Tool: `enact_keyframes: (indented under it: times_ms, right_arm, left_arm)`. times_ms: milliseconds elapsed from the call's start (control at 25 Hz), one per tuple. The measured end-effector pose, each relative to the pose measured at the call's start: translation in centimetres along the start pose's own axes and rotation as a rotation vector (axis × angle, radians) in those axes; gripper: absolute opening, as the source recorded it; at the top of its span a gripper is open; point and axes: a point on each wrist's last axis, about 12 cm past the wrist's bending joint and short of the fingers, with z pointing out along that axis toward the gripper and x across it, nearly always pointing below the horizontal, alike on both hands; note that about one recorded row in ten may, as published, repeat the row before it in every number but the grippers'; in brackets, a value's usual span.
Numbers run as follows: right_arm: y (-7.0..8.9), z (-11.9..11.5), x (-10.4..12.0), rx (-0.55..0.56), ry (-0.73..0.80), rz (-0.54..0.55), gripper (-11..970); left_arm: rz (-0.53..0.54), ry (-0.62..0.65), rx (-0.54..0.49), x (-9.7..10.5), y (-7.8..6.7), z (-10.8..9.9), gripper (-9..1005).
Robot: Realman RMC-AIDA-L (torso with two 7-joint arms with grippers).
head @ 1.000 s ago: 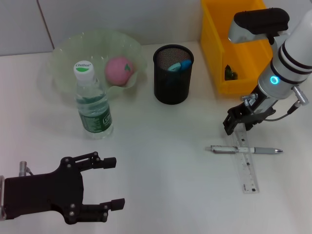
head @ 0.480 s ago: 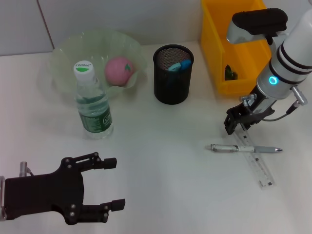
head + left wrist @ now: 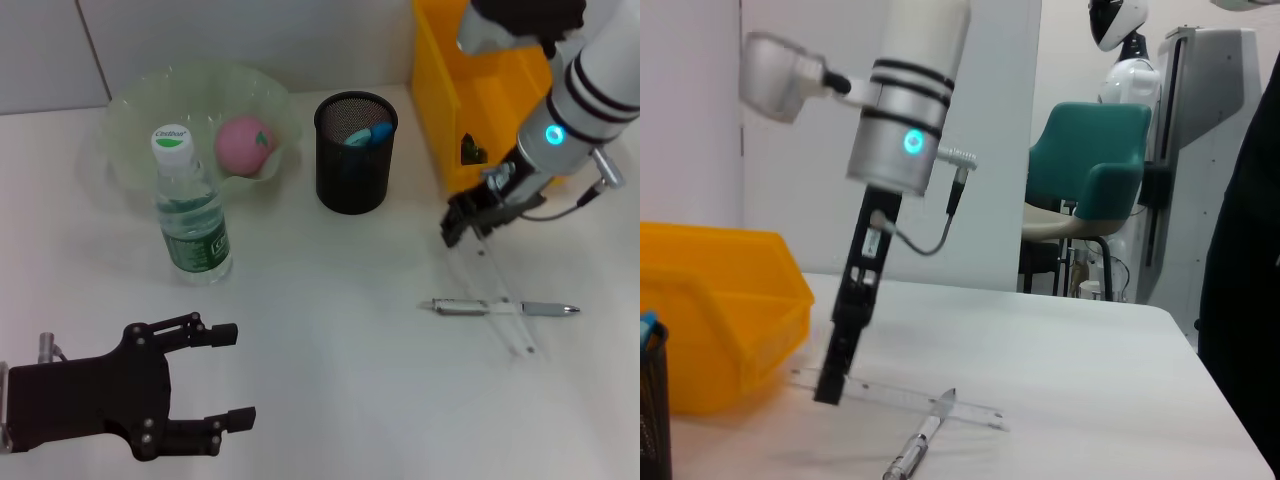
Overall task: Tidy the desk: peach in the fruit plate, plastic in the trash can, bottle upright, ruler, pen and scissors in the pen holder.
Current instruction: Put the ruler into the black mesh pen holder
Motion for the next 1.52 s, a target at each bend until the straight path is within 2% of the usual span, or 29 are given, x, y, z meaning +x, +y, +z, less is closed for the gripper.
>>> enact_keyframes:
  times_ms: [40, 200, 480, 600, 800, 1240, 1520]
  right_arm:
    - [0.3, -1.2, -0.3, -0.053, -0.049, -0.024, 382]
    - [0.5, -3.7, -0.5, -0.127, -0.173, -0.088, 382]
    - [-0.1, -6.6, -0.2, -0.203, -0.341, -0.156, 381]
    - [-0.4, -8.8, -0.2, -0.246, -0.46, -0.209, 381]
    - [-0.4, -10.5, -0.7, -0.285, -0.603, -0.282, 381]
    - [0.5, -11.2, -2.6, -0.263, -0.831, -0.386, 382]
    - [1.7, -8.7, -3.9, -0.269, -0.913, -0.436, 382]
  left_arm:
    - [-0.005, -0.002, -0.002, 0.0, 0.0, 0.0, 840]
    - [-0.012, -0.004, -0.003, 0.2, -0.1, 0.0, 840]
    - [-0.035, -0.031, -0.03, 0.5, -0.6, -0.3, 840]
    - [-0.051, -0.049, -0.035, 0.7, -0.8, -0.3, 840]
    - [-0.067, -0.059, -0.039, 1.0, -1.2, -0.3, 840]
    - [-0.104, -0.094, -0.052, 1.3, -1.6, -0.2, 840]
    - [-0.124, -0.107, -0.053, 1.5, -1.8, 0.0, 840]
